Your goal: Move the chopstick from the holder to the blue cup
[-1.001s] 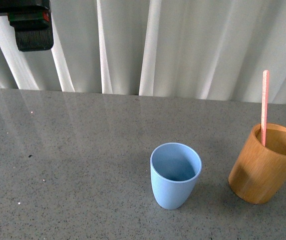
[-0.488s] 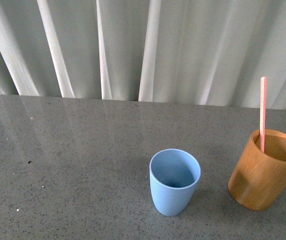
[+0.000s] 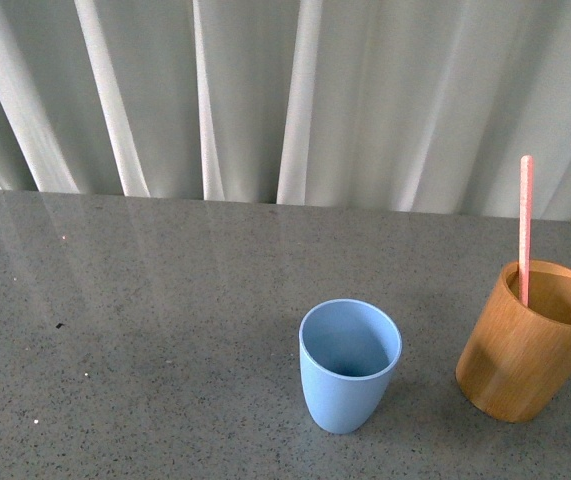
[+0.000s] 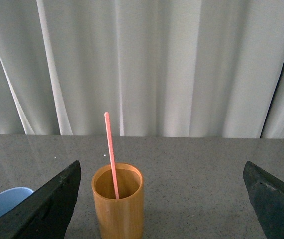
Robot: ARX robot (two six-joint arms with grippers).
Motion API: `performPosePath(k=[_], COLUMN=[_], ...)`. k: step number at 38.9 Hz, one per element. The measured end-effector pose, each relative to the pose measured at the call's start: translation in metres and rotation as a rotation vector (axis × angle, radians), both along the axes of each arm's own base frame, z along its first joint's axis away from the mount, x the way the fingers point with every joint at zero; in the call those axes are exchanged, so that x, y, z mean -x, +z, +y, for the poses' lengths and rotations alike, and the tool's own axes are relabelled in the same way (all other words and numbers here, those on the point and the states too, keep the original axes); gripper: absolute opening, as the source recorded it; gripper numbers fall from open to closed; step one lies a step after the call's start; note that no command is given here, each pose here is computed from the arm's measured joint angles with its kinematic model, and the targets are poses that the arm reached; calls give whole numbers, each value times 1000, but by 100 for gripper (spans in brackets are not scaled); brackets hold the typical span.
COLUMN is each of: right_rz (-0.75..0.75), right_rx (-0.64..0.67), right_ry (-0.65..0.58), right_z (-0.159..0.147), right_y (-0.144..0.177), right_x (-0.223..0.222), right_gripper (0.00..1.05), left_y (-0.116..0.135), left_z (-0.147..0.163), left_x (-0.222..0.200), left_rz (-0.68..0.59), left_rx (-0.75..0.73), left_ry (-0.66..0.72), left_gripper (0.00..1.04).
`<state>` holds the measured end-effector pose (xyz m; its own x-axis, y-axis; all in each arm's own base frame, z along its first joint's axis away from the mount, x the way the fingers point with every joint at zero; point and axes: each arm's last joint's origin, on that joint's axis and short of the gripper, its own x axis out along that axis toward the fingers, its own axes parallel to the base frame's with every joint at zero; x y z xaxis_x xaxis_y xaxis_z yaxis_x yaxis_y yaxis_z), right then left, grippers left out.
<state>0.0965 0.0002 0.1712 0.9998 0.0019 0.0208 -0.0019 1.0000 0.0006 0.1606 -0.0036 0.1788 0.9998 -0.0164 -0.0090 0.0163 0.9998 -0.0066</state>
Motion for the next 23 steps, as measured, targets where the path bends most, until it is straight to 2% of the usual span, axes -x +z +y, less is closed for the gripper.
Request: performPosePath(k=[14,23], right_rz=[0,0], right_rx=[0,0], right_ry=[0,0], right_z=[0,0], right_y=[0,0], right_x=[0,0], right_gripper=[95,95], left_y=[-12,-9], left_z=[3,3], left_x=[19,27], left_rz=[-12,-19], left_rx=[1,0], left_ry=[15,15], left_gripper=[4,4])
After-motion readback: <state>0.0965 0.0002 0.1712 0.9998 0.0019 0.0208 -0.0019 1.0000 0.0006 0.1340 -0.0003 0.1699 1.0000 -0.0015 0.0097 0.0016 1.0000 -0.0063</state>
